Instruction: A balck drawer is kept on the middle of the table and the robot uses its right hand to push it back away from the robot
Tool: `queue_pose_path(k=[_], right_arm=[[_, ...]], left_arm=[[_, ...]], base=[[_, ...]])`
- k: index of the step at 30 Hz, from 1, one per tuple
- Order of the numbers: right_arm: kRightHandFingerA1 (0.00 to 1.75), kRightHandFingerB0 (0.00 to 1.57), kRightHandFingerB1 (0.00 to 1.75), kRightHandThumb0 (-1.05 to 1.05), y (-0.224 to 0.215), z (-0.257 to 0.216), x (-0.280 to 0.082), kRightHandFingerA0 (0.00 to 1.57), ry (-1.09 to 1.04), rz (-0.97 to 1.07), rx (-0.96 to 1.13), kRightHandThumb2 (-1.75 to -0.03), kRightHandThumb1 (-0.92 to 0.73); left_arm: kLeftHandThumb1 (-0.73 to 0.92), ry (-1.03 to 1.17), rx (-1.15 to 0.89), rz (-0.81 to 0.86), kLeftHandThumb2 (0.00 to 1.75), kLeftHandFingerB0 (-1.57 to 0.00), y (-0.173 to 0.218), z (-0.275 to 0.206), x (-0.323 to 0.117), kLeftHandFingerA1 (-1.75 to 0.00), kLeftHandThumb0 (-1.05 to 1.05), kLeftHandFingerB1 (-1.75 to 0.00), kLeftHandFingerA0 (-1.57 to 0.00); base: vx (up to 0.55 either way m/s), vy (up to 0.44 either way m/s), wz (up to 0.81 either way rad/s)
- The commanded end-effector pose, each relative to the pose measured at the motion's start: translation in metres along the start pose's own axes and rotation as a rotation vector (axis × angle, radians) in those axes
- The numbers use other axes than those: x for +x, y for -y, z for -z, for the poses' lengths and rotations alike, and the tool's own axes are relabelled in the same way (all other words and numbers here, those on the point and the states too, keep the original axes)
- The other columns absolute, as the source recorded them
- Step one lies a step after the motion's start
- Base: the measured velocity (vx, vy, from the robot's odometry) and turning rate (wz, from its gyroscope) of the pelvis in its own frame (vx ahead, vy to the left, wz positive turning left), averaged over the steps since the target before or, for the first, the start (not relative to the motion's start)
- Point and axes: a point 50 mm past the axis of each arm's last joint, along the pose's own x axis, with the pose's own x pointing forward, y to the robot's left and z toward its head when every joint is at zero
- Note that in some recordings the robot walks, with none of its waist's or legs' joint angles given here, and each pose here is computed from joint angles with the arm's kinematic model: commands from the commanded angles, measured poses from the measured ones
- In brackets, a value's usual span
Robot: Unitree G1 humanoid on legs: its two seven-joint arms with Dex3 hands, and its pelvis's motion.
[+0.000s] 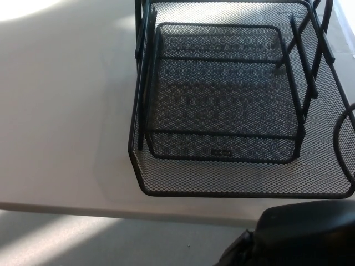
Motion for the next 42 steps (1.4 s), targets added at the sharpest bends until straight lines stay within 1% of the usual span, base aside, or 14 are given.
queue_pose_path(k=[1, 4, 5, 10, 11, 13, 15, 16, 23, 26, 30, 31, 34, 42], right_arm=[[0.43, 0.3, 0.33, -0.52, 0.002, 0.017, 0.012, 0.46, -0.18, -0.244, 0.121, -0.63, -0.78], [0.43, 0.3, 0.34, -0.53, 0.002, 0.021, 0.016, 0.46, -0.193, -0.255, 0.132, -0.63, -0.78], [0.42, 0.29, 0.33, -0.53, 0.0, 0.026, 0.02, 0.45, -0.2, -0.267, 0.149, -0.64, -0.78], [0.42, 0.3, 0.33, -0.53, -0.004, 0.039, 0.032, 0.46, -0.221, -0.289, 0.182, -0.63, -0.79], [0.41, 0.29, 0.33, -0.53, -0.005, 0.042, 0.035, 0.45, -0.221, -0.293, 0.198, -0.64, -0.79], [0.4, 0.29, 0.33, -0.55, -0.009, 0.047, 0.04, 0.43, -0.224, -0.305, 0.22, -0.64, -0.78], [0.4, 0.3, 0.32, -0.56, -0.013, 0.052, 0.044, 0.42, -0.23, -0.322, 0.241, -0.64, -0.79], [0.39, 0.3, 0.32, -0.58, -0.016, 0.055, 0.048, 0.41, -0.239, -0.334, 0.265, -0.64, -0.78], [0.39, 0.28, 0.31, -0.56, -0.026, 0.07, 0.057, 0.42, -0.284, -0.376, 0.344, -0.64, -0.78], [0.4, 0.26, 0.31, -0.55, -0.025, 0.077, 0.058, 0.42, -0.289, -0.37, 0.357, -0.64, -0.78], [0.41, 0.27, 0.32, -0.57, -0.017, 0.082, 0.056, 0.44, -0.301, -0.341, 0.392, -0.63, -0.77], [0.39, 0.26, 0.31, -0.54, -0.012, 0.083, 0.054, 0.39, -0.312, -0.329, 0.406, -0.63, -0.78], [0.4, 0.25, 0.31, -0.55, -0.005, 0.083, 0.053, 0.39, -0.31, -0.315, 0.407, -0.63, -0.78], [0.4, 0.27, 0.32, -0.54, 0.033, 0.089, 0.044, 0.42, -0.326, -0.216, 0.411, -0.63, -0.78]], left_arm=[[0.72, -0.015, 0.023, 0.005, 0.62, -0.29, -0.005, 0.005, -0.005, -0.38, -0.57, -0.32, -0.46], [0.71, -0.015, 0.023, 0.005, 0.62, -0.29, -0.005, 0.005, -0.004, -0.38, -0.57, -0.32, -0.47], [0.72, -0.015, 0.032, 0.002, 0.62, -0.29, -0.005, 0.005, -0.004, -0.37, -0.58, -0.31, -0.44], [0.71, -0.012, 0.034, 0.003, 0.63, -0.31, -0.005, 0.004, -0.004, -0.39, -0.58, -0.32, -0.48], [0.74, -0.007, 0.028, 0.005, 0.63, -0.32, -0.005, 0.004, -0.004, -0.38, -0.56, -0.32, -0.49], [0.74, 0.0, 0.025, 0.007, 0.63, -0.33, -0.005, 0.005, -0.005, -0.38, -0.56, -0.32, -0.49], [0.71, -0.004, 0.025, 0.008, 0.63, -0.3, -0.005, 0.005, -0.005, -0.38, -0.58, -0.32, -0.48], [0.73, -0.005, 0.026, 0.009, 0.62, -0.28, -0.005, 0.006, -0.005, -0.37, -0.57, -0.31, -0.45], [0.72, -0.009, 0.012, 0.007, 0.62, -0.29, -0.005, 0.006, -0.005, -0.38, -0.56, -0.31, -0.45], [0.72, -0.009, 0.043, 0.003, 0.62, -0.29, -0.004, 0.005, -0.004, -0.38, -0.58, -0.32, -0.45], [0.71, -0.008, 0.035, 0.007, 0.63, -0.3, -0.004, 0.005, -0.004, -0.38, -0.59, -0.32, -0.46], [0.71, -0.009, 0.031, 0.006, 0.63, -0.3, -0.004, 0.005, -0.004, -0.39, -0.59, -0.32, -0.47], [0.72, -0.009, 0.03, 0.008, 0.63, -0.29, -0.004, 0.004, -0.004, -0.38, -0.57, -0.32, -0.44], [0.72, -0.006, 0.028, 0.014, 0.62, -0.29, -0.004, 0.004, -0.004, -0.38, -0.58, -0.32, -0.45]], base=[[0.0, 0.0, 0.0], [0.0, 0.0, 0.0], [0.0, 0.0, 0.0], [0.0, 0.0, 0.0], [0.0, 0.0, 0.0], [0.0, 0.0, 0.0], [0.0, 0.0, 0.0], [0.0, 0.0, 0.0], [0.0, 0.0, 0.0], [0.0, 0.0, 0.0], [0.0, 0.0, 0.0], [0.0, 0.0, 0.0], [0.0, 0.0, 0.0], [0.0, 0.0, 0.0]])
